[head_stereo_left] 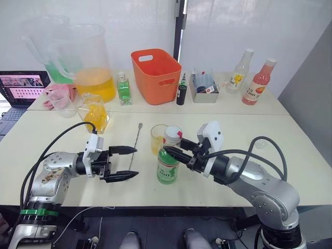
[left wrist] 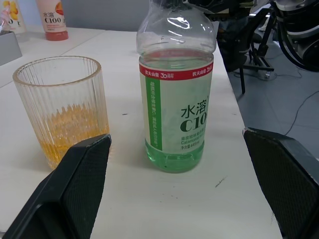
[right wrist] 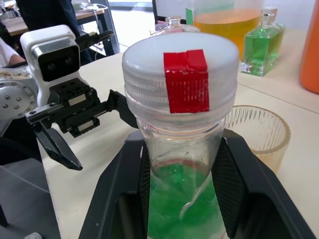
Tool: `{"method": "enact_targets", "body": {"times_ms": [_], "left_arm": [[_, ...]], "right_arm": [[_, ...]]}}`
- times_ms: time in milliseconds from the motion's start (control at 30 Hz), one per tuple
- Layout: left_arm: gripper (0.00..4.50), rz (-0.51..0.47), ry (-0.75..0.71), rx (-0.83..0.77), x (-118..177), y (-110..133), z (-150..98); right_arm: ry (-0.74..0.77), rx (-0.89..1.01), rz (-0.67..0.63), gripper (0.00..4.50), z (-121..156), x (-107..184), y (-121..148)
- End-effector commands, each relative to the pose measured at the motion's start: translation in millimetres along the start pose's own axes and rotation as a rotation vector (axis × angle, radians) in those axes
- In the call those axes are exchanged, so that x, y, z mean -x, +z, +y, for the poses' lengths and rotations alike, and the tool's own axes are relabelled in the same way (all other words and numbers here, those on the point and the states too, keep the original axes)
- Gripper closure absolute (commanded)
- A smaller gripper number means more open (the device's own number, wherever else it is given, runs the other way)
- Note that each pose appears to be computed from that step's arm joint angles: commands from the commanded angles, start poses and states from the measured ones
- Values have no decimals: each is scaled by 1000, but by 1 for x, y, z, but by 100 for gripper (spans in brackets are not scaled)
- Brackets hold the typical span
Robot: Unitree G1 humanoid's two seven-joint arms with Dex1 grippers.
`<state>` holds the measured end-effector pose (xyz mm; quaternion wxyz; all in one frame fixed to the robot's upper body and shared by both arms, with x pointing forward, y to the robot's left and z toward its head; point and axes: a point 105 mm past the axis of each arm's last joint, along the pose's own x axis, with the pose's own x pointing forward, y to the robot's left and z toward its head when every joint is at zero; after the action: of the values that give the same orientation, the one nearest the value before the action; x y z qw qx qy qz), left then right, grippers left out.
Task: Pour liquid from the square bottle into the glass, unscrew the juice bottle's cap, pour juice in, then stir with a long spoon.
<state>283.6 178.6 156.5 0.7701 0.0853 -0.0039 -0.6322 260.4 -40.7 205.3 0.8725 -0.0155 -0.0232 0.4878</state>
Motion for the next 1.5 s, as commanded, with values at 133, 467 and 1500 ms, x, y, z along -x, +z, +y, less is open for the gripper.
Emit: {"method": "enact_targets", "body": {"times_ms": [133, 467, 1500], "left_arm": [[0, 0, 5, -49, 7, 12, -3], [0, 3, 30, -56, 13, 13, -5], [0, -152, 42, -81, 11, 73, -9]], "right_arm": [[84, 46, -17, 328, 7, -3, 2], [175, 98, -32, 2, 5, 21, 20], [39, 129, 167, 2, -37, 149, 33]]}}
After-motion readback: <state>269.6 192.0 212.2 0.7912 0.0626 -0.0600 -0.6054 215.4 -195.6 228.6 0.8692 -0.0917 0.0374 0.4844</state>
